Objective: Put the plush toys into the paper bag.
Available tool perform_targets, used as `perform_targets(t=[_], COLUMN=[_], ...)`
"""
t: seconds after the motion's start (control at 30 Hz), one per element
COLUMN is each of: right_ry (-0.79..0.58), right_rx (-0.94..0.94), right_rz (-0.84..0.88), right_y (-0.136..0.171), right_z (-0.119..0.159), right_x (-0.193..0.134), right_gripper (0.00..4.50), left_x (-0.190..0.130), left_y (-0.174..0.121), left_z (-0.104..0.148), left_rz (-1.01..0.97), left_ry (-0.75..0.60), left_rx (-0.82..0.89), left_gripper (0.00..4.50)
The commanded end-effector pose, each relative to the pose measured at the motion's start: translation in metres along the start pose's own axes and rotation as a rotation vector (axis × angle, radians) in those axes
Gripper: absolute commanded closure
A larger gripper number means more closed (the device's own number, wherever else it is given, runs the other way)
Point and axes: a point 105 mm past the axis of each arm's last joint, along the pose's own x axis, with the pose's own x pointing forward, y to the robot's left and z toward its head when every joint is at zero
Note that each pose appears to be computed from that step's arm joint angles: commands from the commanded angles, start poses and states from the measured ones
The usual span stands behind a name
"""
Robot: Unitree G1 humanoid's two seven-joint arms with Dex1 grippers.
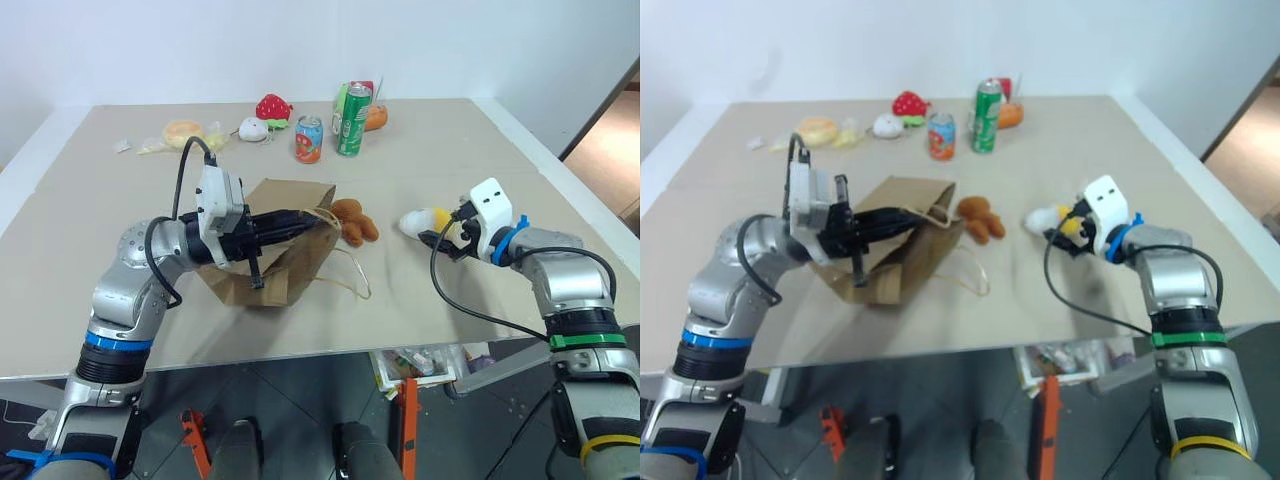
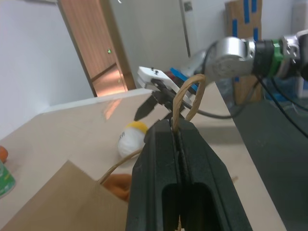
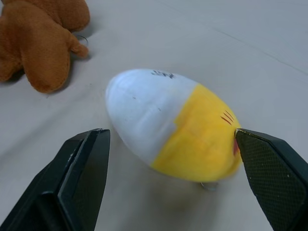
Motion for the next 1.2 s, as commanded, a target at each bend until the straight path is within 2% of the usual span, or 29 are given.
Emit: perform_targets(t=[0.03,0.23,0.4,0.5,0.53,0.57,0.6,0.73,0.8,0.97,1.03,1.13,1.2], right_ry=[-0.009,0.02,0.031,0.016,0.009,0.004,0.001,0.009,0.022,0.02,-0.002,-0.157,-0.236], right_rx=[-0.083,-0.17,-0.199,-0.181,-0.178,-0.174,-0.177,-0.184,-0.184,-0.152,-0.082,0.085,0.092], right_rz=[-0.028,-0.056,-0.054,-0.065,-0.065,-0.067,-0.062,-0.079,-0.073,-0.059,-0.057,0.031,0.148], right_y=[-0.004,0.001,0.007,0.008,0.009,0.009,0.011,0.01,0.011,0.016,0.017,0.029,0.048], right_z=[0.009,0.007,0.003,0.004,0.004,0.005,0.005,0.005,0.002,0.001,0.005,0.043,0.065], right_x=[0.004,0.013,0.018,0.018,0.018,0.018,0.018,0.015,0.014,0.008,0.005,-0.006,-0.017], right_gripper=[0.03,0.03,0.03,0.86,0.99,1.75,1.84,3.75,4.42,4.49,4.49,4.49,4.49], left_x=[-0.006,-0.013,-0.01,-0.008,-0.008,-0.008,-0.008,-0.009,-0.008,-0.006,-0.006,-0.006,-0.006], left_y=[-0.005,0.005,0.012,0.013,0.014,0.014,0.015,0.016,0.016,0.016,0.016,0.017,0.017], left_z=[0.003,0.004,0.009,0.011,0.012,0.013,0.013,0.014,0.014,0.014,0.014,0.014,0.014], left_rz=[-0.042,-0.035,0.0,0.021,0.029,0.035,0.041,0.044,0.042,0.038,0.037,0.035,0.035], left_ry=[0.027,0.051,0.018,-0.002,-0.008,-0.013,-0.017,-0.021,-0.022,-0.027,-0.028,-0.028,-0.029], left_rx=[0.09,0.133,0.113,0.088,0.078,0.07,0.063,0.053,0.051,0.046,0.044,0.043,0.04], left_gripper=[4.5,4.5,4.5,4.5,4.5,4.5,4.5,4.5,4.5,4.5,4.5,4.5,4.5])
